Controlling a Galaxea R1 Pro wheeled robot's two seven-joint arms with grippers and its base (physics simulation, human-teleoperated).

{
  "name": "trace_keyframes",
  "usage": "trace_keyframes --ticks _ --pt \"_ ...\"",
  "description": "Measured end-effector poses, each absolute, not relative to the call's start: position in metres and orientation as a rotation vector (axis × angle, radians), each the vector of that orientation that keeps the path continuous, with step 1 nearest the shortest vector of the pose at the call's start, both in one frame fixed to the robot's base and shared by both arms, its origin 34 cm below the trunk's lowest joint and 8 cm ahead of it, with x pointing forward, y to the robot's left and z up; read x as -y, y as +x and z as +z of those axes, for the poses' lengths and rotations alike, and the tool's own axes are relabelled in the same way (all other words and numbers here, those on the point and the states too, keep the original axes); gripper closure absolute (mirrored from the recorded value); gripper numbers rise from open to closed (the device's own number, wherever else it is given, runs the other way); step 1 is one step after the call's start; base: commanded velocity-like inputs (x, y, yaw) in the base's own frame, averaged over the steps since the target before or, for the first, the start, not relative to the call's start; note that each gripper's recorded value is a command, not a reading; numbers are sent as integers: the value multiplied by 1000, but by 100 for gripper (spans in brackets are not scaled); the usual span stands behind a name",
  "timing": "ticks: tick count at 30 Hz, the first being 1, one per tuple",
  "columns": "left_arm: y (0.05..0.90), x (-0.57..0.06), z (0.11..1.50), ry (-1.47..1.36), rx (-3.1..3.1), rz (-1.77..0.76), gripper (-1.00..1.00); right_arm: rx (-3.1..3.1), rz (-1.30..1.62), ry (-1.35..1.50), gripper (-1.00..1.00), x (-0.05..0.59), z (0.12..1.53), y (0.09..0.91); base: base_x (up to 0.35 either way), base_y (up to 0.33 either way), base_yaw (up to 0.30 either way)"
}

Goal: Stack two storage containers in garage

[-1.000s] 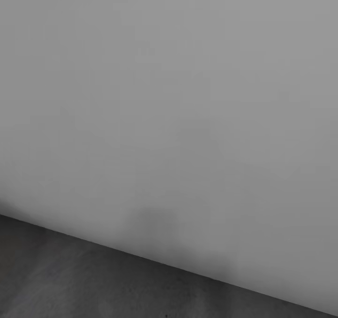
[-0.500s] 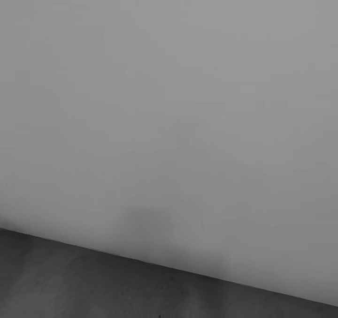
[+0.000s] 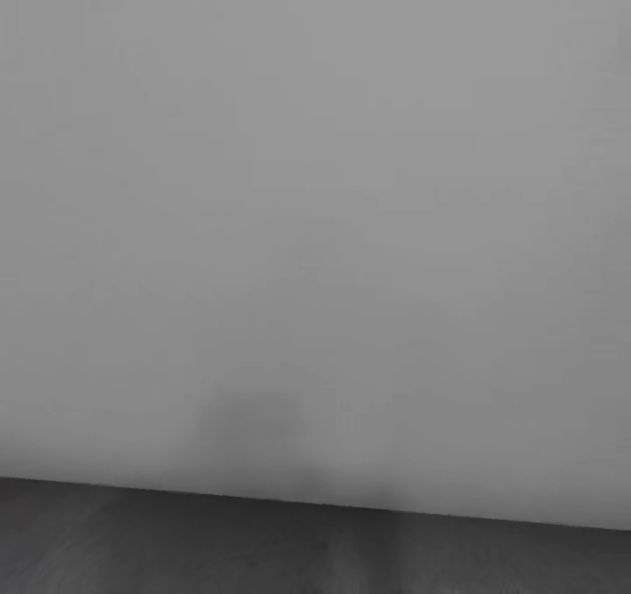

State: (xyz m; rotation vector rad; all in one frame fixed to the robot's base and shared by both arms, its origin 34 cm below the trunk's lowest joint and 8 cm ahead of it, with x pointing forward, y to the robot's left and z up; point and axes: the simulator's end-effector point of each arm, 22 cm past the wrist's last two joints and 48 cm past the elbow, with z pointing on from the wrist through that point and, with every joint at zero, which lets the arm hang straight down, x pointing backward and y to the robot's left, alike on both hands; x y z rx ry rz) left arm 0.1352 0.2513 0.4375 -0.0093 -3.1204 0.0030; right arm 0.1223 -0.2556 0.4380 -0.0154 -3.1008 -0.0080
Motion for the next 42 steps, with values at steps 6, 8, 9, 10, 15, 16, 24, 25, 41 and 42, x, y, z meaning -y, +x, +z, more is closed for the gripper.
trace_keyframes --ticks 6,8,9,10,15,16,24,25,41,42 --pt "135 -252 438 -8 3120 1 -100 3100 -8 -16 -100 256 438 122 0 0 -285" --pt "135 -253 438 -8 3120 1 -100 3100 -9 -16 -100 256 438 122 0 0 -285" --pt "135 -253 438 -8 3120 0 -100 3100 -8 -16 -100 256 438 122 0 0 -285" --pt "135 -252 438 -7 3120 1 -100 3101 -7 -16 -100 257 438 122 0 0 -285" --pt "135 -250 438 -5 3120 5 -100 3101 -3 -17 -100 259 438 122 0 0 -285" --pt "135 -250 438 -5 3120 6 -100 3101 -3 -17 -100 259 438 122 0 0 -285" --pt "135 -252 438 -7 3120 1 -100 3100 8 -17 -100 265 438 122 0 0 -285" --pt "135 -252 438 -8 3120 1 -100 3100 8 -17 -100 265 438 122 0 0 -285" --pt "135 -253 438 -5 3120 0 -100 3099 13 -17 -100 267 438 121 0 0 -264" --pt "135 -253 438 -5 3120 0 -100 3099 14 -17 -100 267 438 121 0 0 -244"
